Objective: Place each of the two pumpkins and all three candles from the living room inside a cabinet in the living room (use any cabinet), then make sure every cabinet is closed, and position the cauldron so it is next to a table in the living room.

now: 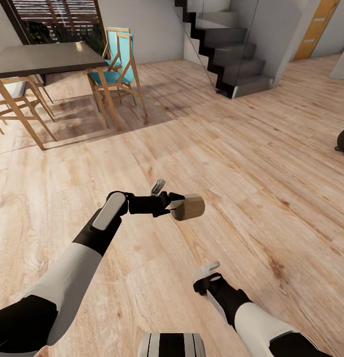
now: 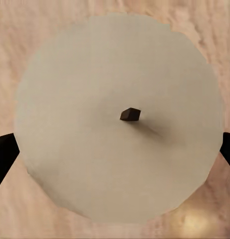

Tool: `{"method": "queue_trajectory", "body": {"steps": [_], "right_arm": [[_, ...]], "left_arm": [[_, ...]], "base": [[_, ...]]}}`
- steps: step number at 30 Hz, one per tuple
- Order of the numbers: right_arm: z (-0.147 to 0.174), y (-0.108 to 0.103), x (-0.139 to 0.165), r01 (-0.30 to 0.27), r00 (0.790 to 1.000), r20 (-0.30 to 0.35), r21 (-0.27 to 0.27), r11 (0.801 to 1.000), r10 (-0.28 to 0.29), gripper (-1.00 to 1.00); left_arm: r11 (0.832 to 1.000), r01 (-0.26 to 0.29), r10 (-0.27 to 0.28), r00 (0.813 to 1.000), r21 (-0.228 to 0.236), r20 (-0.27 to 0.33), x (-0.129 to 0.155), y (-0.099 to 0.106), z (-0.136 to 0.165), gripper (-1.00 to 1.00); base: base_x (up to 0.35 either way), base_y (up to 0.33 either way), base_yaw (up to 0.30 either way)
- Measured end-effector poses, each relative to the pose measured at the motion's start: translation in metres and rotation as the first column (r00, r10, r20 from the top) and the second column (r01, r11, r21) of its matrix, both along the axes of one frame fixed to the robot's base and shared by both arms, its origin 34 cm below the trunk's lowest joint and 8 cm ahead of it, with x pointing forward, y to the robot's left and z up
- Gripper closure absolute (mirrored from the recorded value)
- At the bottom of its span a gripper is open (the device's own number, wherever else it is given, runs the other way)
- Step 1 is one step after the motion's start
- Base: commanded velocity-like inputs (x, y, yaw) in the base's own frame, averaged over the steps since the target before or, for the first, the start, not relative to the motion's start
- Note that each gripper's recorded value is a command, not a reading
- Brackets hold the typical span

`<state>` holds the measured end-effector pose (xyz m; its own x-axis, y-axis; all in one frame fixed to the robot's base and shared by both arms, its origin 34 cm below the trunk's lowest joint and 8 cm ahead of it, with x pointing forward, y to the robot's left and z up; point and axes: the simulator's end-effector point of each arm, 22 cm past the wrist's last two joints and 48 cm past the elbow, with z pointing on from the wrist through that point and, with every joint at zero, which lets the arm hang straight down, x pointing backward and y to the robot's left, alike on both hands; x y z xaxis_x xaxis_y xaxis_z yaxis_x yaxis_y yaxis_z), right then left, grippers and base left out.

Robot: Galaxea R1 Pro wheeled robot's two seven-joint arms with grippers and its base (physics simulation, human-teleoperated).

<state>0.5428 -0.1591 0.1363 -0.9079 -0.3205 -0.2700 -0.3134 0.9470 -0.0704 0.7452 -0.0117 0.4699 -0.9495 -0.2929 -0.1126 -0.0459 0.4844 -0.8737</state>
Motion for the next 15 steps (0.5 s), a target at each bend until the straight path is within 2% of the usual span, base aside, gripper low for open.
{"method": "queue_trajectory", "body": {"steps": [3,9,15], "right_arm": [[0.006,0.002,0.011,0.001,1.000,0.020,0.004,1.000,-0.001,1.00],[0.018,-0.008,0.031,0.013,0.999,0.036,-0.012,1.000,-0.012,1.00],[0.019,-0.015,0.033,0.022,0.999,0.030,-0.020,1.000,-0.022,1.00]], "left_arm": [[1.000,0.000,0.000,1.000,0.000,0.001,0.000,0.000,0.000,1.00],[1.000,0.000,0.000,1.000,0.000,0.001,0.000,0.000,0.000,1.00],[1.000,0.001,-0.001,1.000,-0.003,0.006,0.001,-0.001,0.003,1.00]], "base": [[0.000,0.000,0.000],[0.000,0.000,0.000],[0.000,0.000,0.000]]}}
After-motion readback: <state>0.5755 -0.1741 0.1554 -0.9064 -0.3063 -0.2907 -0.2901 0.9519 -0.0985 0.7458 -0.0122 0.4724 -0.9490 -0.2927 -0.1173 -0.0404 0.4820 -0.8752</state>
